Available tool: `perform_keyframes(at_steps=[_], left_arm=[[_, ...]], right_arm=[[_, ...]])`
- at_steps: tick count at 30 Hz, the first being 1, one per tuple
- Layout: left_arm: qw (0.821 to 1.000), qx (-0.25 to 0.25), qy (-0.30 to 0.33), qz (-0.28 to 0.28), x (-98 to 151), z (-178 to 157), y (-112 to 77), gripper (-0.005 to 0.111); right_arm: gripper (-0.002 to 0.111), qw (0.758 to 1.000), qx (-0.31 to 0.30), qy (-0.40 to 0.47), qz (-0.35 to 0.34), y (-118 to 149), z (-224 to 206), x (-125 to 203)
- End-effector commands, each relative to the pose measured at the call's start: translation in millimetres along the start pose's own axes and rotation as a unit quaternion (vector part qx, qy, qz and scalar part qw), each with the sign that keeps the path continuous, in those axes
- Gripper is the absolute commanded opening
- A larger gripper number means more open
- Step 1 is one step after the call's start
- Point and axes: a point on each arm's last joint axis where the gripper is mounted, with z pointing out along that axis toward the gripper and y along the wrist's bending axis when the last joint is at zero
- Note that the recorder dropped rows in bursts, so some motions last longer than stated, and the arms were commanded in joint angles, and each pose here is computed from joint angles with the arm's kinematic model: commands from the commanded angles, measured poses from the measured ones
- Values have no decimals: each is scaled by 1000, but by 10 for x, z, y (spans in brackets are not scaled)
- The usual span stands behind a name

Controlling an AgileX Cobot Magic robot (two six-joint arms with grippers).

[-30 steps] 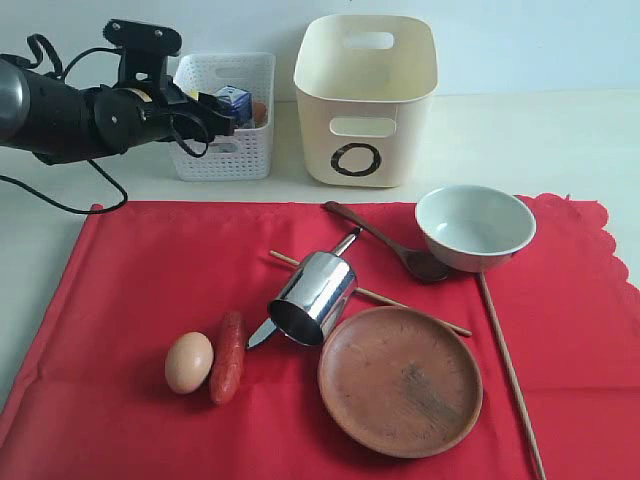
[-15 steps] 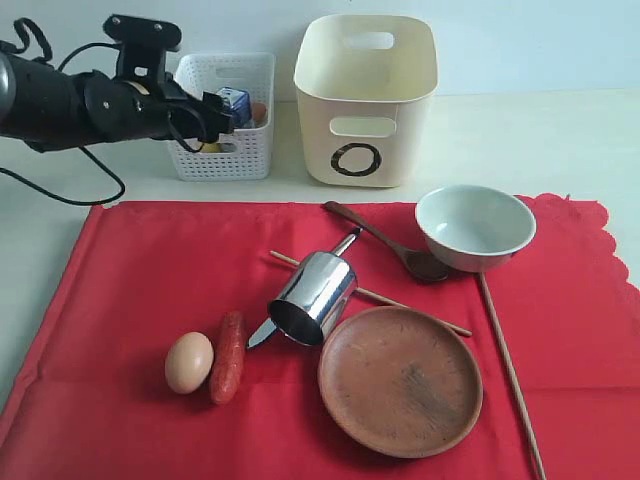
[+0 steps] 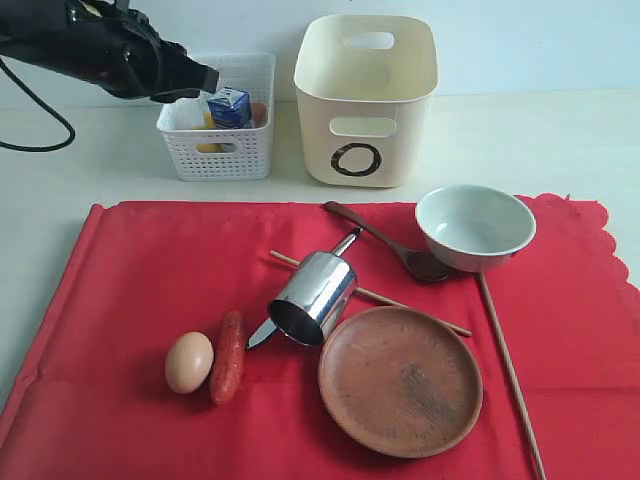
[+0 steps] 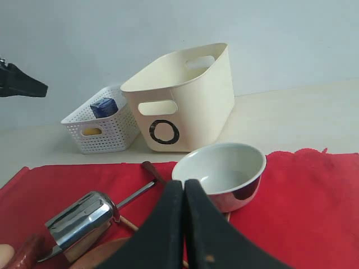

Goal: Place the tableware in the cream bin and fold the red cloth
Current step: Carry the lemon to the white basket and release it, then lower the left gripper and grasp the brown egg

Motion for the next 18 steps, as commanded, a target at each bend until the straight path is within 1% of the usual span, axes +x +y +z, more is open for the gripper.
perform_keyframes(at_steps=[1,3,4,5,8,11,12,13,14,15,17,18], left_arm=[[997,47,68,-9,45,-226,-124,0],[990,78,119,-18,154,-258,-197,0],[988,90,127,-18,204,-277,-240,0],[985,108,132,-21,294,-289,-323,0],[978,147,146,-3,584,-308,-563,0],[967,167,193,10,912,-311,-746,0],[964,169,204,14,987,-309,-773,0],[959,174,224,22,1126,-308,-807,0],[956,175,234,24,1198,-308,-814,0],[952,175,250,26,1321,-311,-811,0],[945,180,268,42,1450,-323,-803,0],[944,182,273,43,1473,-328,-803,0]], right_arm=[[0,1000,0,-4,-4,-3,-1,6],[0,1000,0,-4,-4,-3,-1,6],[0,1000,0,-4,-4,-3,-1,6],[0,1000,0,-4,-4,-3,-1,6],[0,1000,0,-4,-4,-3,-1,6],[0,1000,0,-4,-4,-3,-1,6],[0,1000,0,-4,-4,-3,-1,6],[0,1000,0,-4,-4,-3,-1,6],[0,1000,0,-4,-4,-3,-1,6],[0,1000,0,-4,-4,-3,-1,6],[0,1000,0,-4,-4,-3,-1,6],[0,1000,0,-4,-4,-3,-1,6]])
